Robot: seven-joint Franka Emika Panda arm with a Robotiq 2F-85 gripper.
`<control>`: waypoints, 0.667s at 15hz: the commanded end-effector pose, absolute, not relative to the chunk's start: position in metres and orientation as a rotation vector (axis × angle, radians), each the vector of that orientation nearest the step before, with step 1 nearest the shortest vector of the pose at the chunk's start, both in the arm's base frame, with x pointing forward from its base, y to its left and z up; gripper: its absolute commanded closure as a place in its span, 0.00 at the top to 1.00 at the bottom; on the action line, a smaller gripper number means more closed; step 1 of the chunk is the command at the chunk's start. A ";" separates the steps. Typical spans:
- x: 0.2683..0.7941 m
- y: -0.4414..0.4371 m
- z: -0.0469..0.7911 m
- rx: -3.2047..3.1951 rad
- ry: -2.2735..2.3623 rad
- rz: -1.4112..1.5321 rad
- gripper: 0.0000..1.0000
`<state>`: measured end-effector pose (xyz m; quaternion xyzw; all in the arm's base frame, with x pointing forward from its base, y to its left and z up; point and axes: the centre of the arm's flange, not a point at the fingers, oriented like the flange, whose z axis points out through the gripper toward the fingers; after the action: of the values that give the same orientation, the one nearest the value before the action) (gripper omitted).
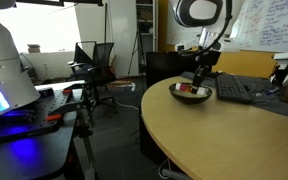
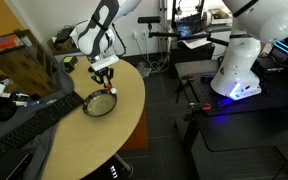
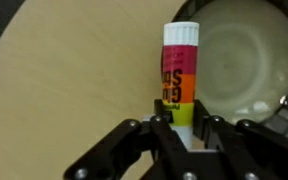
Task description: Put the glue stick inside the bowl
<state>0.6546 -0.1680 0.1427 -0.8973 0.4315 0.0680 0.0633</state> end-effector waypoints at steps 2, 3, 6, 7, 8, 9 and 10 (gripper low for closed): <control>0.640 -0.118 0.140 -2.721 1.217 0.185 0.08; 0.642 -0.110 0.141 -2.727 1.187 0.143 0.08; 0.654 -0.096 0.145 -2.739 1.146 0.008 0.08; 0.658 -0.094 0.147 -2.742 1.129 -0.002 0.08; 0.659 -0.094 0.148 -2.735 1.133 -0.014 0.58; 0.660 -0.094 0.148 -2.731 1.126 -0.033 0.60; 0.659 -0.095 0.151 -2.731 1.123 -0.025 0.66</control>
<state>0.6680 -0.0940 0.1423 -0.9202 0.3835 0.0021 0.0787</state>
